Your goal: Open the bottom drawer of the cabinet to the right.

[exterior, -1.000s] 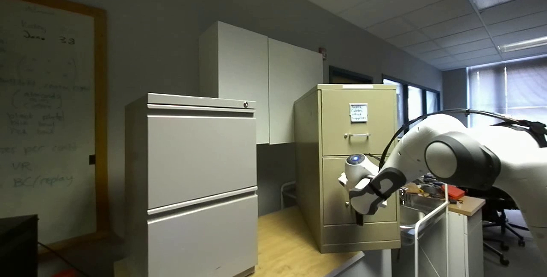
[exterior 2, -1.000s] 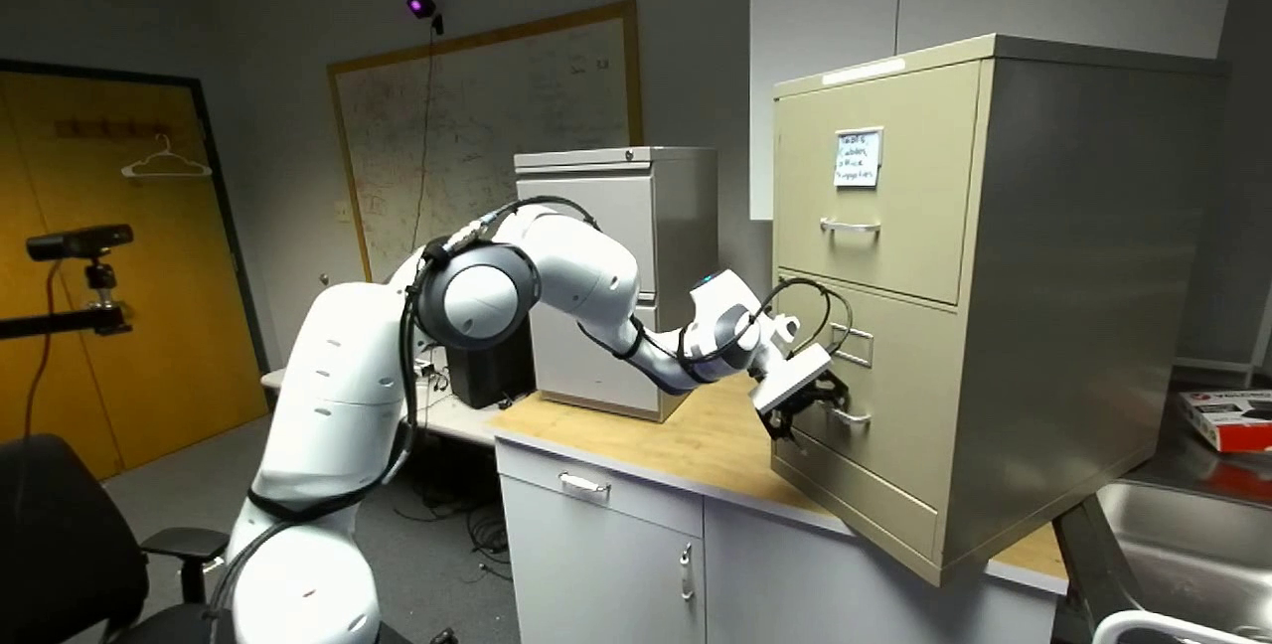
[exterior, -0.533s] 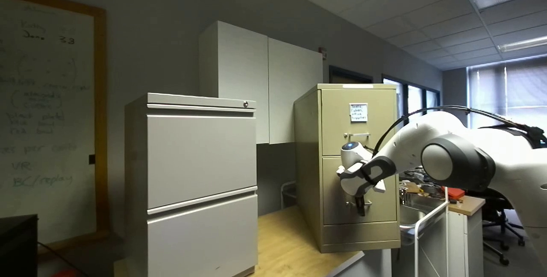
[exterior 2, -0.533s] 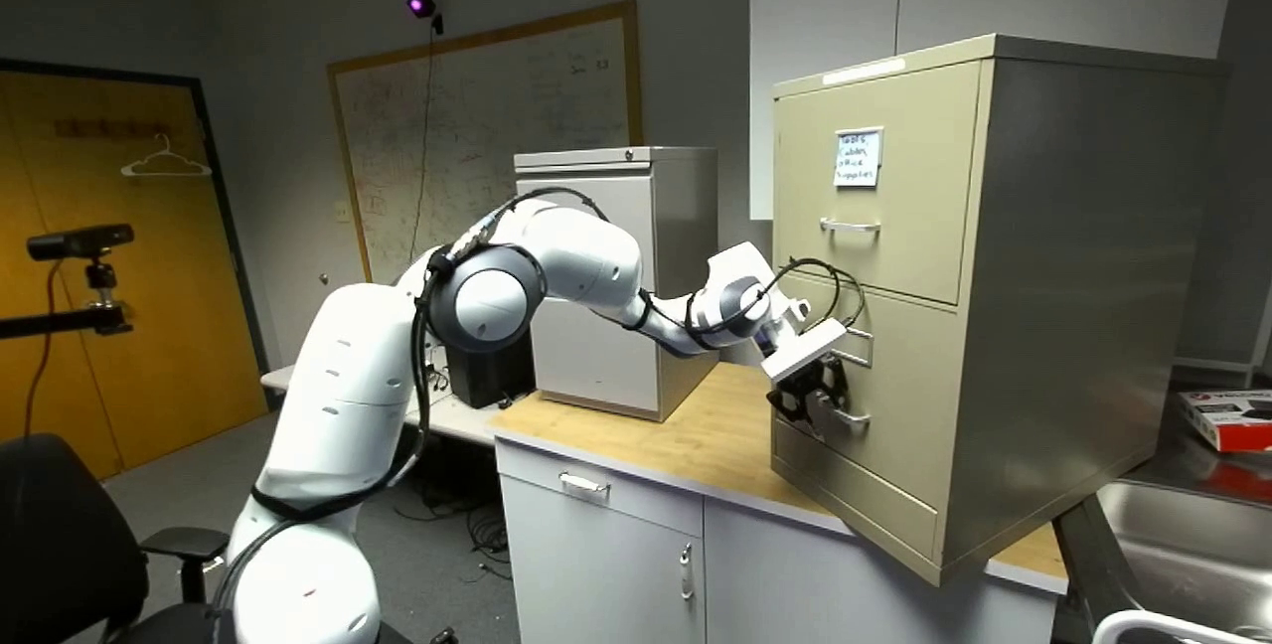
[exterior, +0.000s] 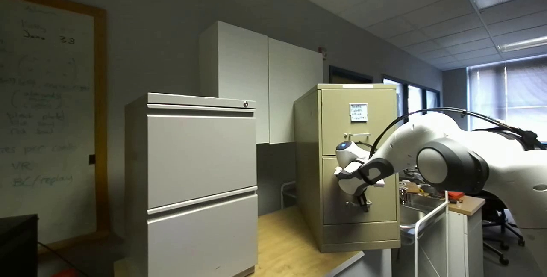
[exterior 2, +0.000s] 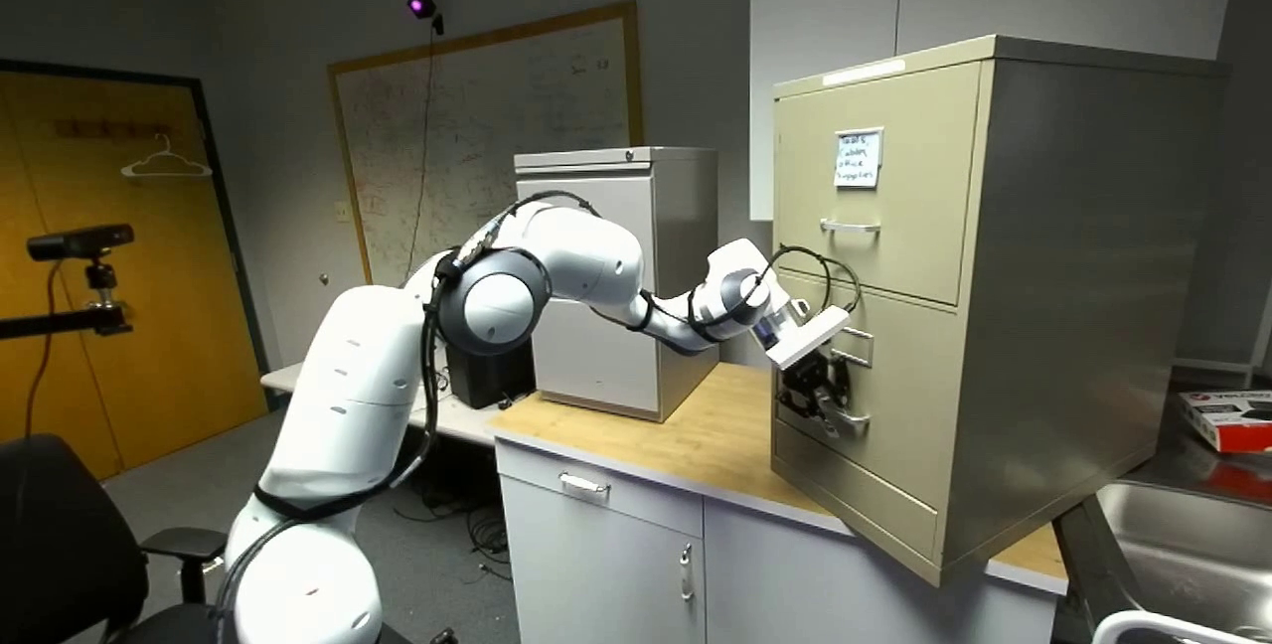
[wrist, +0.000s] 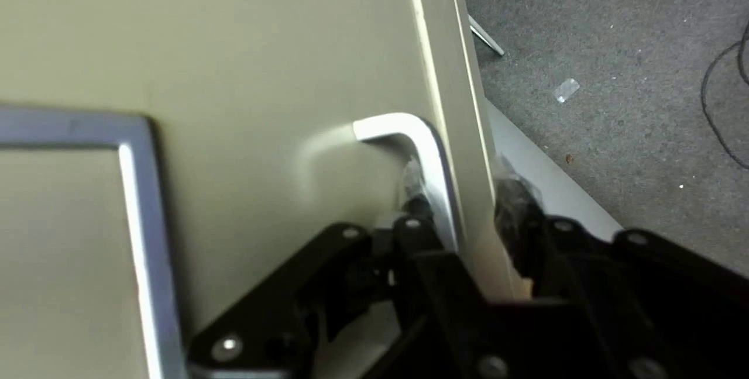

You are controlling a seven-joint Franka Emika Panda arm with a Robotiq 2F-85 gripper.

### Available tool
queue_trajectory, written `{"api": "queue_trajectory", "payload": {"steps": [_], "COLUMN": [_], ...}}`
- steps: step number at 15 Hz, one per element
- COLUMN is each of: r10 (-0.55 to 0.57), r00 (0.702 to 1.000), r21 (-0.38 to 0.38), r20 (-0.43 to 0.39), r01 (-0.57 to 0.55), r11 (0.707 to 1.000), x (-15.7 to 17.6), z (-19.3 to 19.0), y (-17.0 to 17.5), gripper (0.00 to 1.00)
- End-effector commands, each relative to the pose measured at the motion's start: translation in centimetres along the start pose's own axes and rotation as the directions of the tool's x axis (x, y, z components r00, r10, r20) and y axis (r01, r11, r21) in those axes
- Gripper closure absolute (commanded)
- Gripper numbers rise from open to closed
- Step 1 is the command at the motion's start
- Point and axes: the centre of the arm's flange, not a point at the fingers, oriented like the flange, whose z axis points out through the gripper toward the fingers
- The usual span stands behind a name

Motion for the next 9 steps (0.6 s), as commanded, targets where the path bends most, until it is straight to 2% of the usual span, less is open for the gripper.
{"api": "queue_trajectory", "payload": {"steps": [1,4,9], "r10": [-0.095,-0.121,-0.173], "r00": [0.993,0.993,0.978], "r21": [0.099,0.12,0.11], "r20": [0.076,0.004,-0.115], "r01": [0.087,0.119,0.186], "r11": [0.991,0.986,0.976], "x": [0.1,0.7,0.5], "z": [1.7,2.4,3.0], "y": [-0.4,-1.5,-3.2], "gripper": [0.93,0.92,0.92]}}
